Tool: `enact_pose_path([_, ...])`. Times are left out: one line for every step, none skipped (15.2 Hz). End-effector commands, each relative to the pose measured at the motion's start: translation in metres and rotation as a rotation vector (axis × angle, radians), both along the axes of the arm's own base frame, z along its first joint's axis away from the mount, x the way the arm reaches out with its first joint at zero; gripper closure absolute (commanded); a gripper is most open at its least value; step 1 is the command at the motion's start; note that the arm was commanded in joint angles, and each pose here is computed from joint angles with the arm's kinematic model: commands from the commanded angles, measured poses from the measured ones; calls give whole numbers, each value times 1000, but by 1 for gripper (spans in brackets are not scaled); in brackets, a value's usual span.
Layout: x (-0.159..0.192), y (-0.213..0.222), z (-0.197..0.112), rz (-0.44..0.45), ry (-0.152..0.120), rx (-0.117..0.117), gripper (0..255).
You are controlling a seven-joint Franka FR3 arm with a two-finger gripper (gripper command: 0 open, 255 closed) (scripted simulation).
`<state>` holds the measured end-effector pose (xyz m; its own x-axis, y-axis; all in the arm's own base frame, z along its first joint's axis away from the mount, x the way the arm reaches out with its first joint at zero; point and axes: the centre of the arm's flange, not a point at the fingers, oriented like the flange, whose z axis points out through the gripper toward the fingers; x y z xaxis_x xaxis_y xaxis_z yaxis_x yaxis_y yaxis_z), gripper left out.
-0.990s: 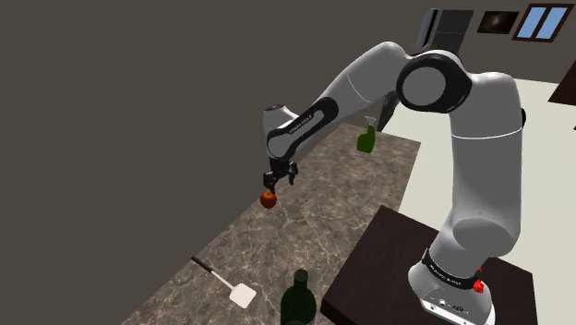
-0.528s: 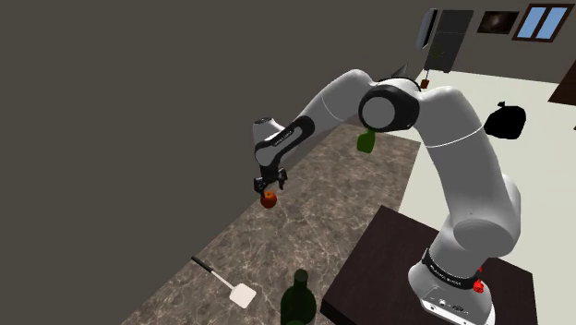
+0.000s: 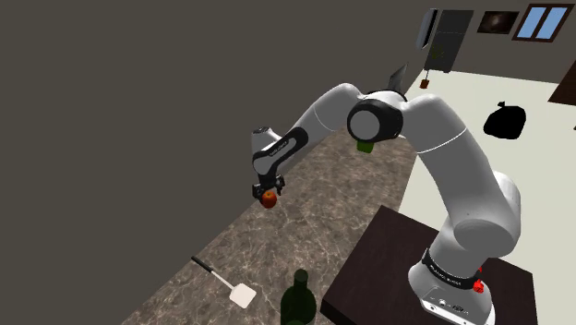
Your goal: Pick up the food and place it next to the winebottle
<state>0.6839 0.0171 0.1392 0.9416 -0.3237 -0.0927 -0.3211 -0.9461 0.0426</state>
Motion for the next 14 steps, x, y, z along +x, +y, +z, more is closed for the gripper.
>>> enact_pose_path([-2, -1, -14, 0, 0, 0, 0])
enact_pose_path([-2, -1, -14, 0, 0, 0, 0])
enact_pose_path([-2, -1, -14, 0, 0, 0, 0])
enact_pose_path([-2, -1, -14, 0, 0, 0, 0])
enact_pose_path([-2, -1, -14, 0, 0, 0, 0])
enact_pose_path([-2, -1, -14, 0, 0, 0, 0])
enact_pose_path([-2, -1, -14, 0, 0, 0, 0])
enact_pose_path([-2, -1, -14, 0, 0, 0, 0])
enact_pose_path([-2, -1, -14, 0, 0, 0, 0])
enact_pose_path([-2, -1, -14, 0, 0, 0, 255])
enact_pose_path([-2, -1, -14, 0, 0, 0, 255])
enact_pose_path([-3, -1, -14, 0, 0, 0, 255])
enact_pose_path([-3, -1, -14, 0, 0, 0, 255])
enact_pose_path([-3, -1, -14, 0, 0, 0, 255])
